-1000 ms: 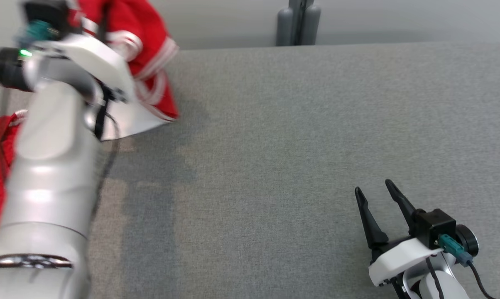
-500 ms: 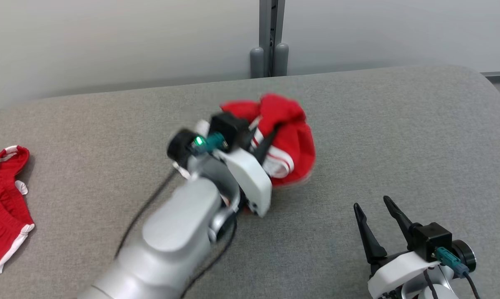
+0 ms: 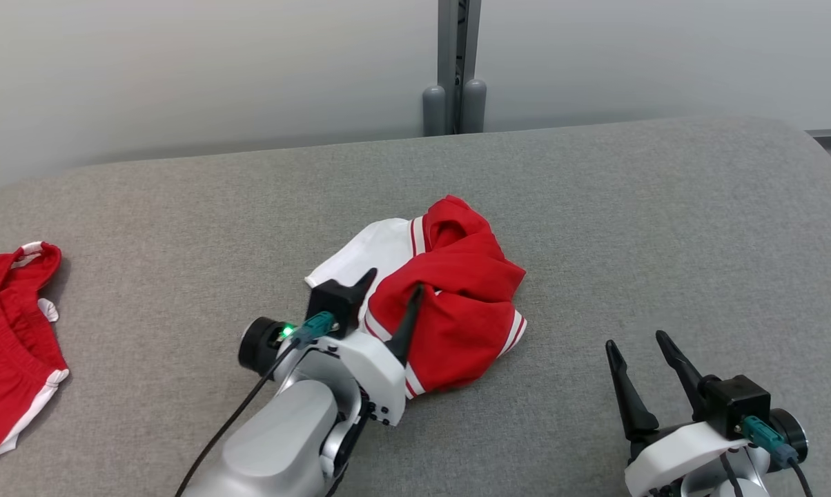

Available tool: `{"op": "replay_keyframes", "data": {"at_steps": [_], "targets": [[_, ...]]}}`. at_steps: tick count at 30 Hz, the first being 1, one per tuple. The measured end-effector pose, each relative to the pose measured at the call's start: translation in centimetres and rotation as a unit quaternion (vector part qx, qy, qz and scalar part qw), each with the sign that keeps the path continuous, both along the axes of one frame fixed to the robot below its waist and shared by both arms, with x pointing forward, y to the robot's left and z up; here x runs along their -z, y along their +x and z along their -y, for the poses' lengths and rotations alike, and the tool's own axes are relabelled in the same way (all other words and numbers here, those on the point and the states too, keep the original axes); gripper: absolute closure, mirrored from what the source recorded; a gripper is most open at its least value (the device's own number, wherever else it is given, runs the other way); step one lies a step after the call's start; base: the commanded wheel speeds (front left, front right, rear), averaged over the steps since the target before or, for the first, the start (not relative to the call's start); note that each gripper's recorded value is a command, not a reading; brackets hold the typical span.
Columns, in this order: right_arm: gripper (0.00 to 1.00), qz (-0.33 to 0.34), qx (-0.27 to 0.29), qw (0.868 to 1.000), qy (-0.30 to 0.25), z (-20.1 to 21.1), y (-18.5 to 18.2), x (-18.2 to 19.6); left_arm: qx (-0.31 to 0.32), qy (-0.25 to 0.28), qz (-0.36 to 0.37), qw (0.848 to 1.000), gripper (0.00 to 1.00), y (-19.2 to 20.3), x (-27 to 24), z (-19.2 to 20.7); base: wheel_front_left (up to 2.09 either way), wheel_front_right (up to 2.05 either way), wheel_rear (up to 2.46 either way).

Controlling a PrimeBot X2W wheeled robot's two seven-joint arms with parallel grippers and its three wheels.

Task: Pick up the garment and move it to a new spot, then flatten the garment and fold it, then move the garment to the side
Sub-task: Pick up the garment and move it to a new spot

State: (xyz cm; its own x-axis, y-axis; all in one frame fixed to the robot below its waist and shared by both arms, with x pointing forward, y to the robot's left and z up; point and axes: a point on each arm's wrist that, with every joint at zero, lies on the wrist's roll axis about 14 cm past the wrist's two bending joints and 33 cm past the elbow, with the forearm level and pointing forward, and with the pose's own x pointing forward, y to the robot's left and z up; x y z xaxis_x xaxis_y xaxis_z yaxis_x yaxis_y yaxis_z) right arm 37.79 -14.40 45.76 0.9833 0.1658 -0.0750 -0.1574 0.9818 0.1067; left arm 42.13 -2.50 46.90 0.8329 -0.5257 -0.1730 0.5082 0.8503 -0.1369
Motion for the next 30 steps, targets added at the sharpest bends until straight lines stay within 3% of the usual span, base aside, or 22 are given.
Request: {"op": "replay_keyframes", "data": {"at_steps": [14,25,30], "targets": [[0.0,0.01,-0.007,1.0,-0.001,-0.5,-0.3,-0.6,-0.165,0.001,0.001,0.986,0.0,-1.5,2.1,-11.3,0.0,0.0,0.0],[0.0,0.014,-0.007,1.0,0.0,-0.5,-1.0,-0.9,-0.244,-0.001,0.022,0.97,0.0,-4.7,2.2,-16.4,0.0,0.0,0.0],[0.0,0.009,-0.008,1.0,0.002,-0.6,-1.5,-0.6,-0.251,0.008,0.024,0.968,0.0,-6.1,2.6,-17.2,0.0,0.0,0.0]]}}
